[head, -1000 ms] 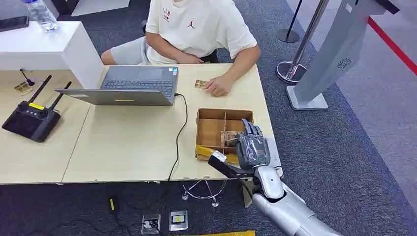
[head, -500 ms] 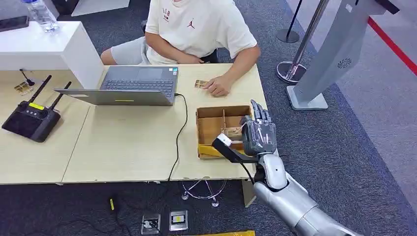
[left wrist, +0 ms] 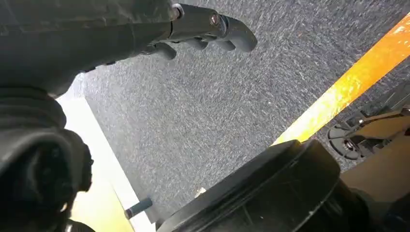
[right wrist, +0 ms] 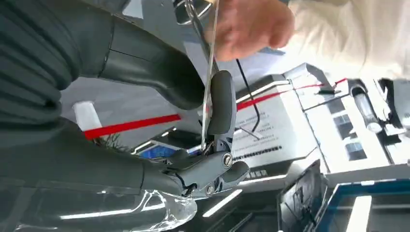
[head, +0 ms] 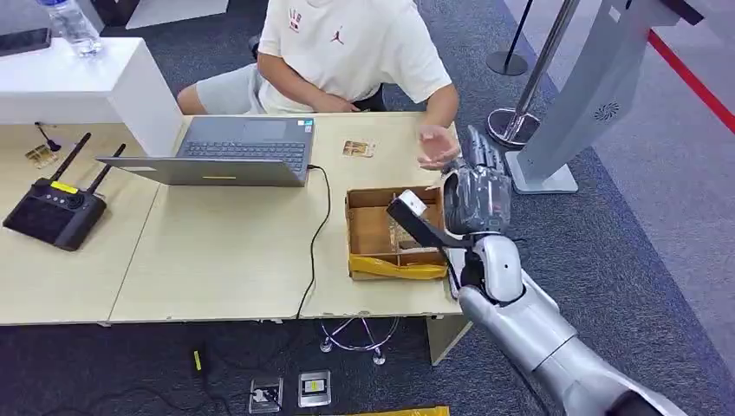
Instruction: Pass the card to the sensor for recognition and then transmit it.
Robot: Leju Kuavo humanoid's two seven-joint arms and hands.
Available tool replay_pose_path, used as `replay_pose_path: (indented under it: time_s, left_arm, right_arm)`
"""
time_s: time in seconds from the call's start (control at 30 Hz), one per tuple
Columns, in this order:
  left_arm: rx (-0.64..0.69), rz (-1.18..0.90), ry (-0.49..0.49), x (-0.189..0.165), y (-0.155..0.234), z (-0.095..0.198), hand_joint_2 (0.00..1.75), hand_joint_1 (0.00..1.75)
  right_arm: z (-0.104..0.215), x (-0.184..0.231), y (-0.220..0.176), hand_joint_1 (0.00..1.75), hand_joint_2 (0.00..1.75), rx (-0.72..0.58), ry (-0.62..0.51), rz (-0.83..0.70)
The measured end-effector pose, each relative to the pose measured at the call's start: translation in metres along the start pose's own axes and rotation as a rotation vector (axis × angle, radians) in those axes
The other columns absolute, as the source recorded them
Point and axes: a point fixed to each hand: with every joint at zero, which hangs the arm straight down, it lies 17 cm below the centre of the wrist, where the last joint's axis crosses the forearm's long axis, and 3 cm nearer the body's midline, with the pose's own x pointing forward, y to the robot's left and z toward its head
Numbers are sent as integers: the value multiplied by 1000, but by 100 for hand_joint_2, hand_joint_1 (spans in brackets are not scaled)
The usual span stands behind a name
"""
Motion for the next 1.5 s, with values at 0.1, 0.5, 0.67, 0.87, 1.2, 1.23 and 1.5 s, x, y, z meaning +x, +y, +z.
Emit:
replay_pose_path:
  time_s: [0.1, 0.5, 0.67, 0.87, 1.2, 1.23, 1.5]
  left_arm:
    - [3, -12, 0, 1, 1, 0, 0, 0]
    - [27, -89, 22, 9, 13, 0, 0, 0]
    - [31, -103, 26, 9, 14, 0, 0, 0]
    - [35, -117, 29, 9, 16, 0, 0, 0]
    - [36, -120, 34, 8, 16, 0, 0, 0]
    - [36, -120, 35, 8, 16, 0, 0, 0]
    - [32, -121, 43, 3, 13, 0, 0, 0]
  right_arm:
    - [-12, 0, -11, 175, 175, -3, -3, 16]
    - [-73, -1, -36, 175, 175, 57, 17, 93]
    - [-87, -4, -32, 175, 175, 92, 38, 135]
    - [-91, -9, -18, 117, 175, 135, 62, 165]
    - [-82, -25, 12, 0, 175, 208, 89, 223]
    - [-81, -26, 13, 0, 175, 211, 90, 227]
    - [-78, -34, 15, 0, 175, 179, 102, 225]
